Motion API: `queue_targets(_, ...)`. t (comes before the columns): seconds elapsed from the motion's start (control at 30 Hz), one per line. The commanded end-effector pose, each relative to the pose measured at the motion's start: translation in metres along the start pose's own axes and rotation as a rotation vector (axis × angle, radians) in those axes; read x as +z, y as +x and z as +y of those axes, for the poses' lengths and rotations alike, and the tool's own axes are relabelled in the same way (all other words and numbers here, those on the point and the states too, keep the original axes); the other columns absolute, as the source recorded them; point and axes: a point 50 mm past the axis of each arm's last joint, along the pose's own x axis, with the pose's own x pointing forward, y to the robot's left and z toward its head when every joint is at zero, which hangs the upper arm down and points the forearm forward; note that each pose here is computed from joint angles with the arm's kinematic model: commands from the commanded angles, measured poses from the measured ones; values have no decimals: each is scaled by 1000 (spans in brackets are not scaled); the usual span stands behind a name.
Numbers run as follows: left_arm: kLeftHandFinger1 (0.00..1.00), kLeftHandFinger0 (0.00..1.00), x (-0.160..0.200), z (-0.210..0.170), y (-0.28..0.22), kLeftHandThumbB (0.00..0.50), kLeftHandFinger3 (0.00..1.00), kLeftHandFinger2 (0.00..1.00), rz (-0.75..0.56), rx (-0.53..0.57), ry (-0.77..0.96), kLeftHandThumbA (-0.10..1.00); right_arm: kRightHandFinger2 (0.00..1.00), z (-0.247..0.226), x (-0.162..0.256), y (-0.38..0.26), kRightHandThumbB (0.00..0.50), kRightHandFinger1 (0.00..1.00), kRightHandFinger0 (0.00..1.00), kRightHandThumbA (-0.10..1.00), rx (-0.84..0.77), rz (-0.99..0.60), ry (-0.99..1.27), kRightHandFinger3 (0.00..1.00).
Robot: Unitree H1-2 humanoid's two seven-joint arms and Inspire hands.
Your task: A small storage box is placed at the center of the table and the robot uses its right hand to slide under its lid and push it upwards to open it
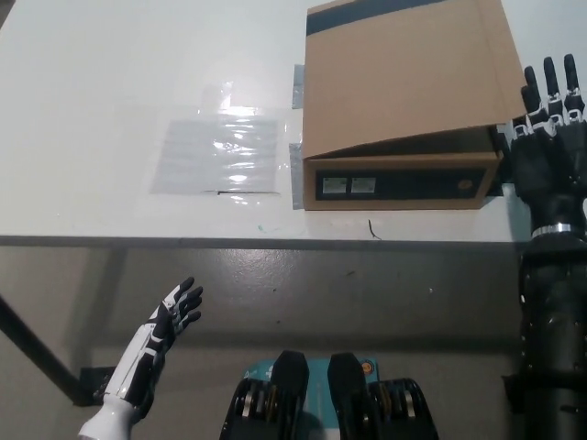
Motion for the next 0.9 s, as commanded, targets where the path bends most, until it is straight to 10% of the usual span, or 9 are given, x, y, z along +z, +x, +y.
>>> queue_targets(0.0, 1000, 1000, 9, 1, 7, 351, 1000, 1000, -65, -6, 2, 1000, 1000, 41, 8, 22, 350, 1000, 1000, 1000, 117, -25, 104, 1000)
queue_targets(0.87, 1000, 1000, 7, 1, 5, 341, 1000, 1000, -54, -7, 10, 1000, 1000, 102, -27, 36, 324, 1000, 1000, 1000, 139, 29, 257, 1000)
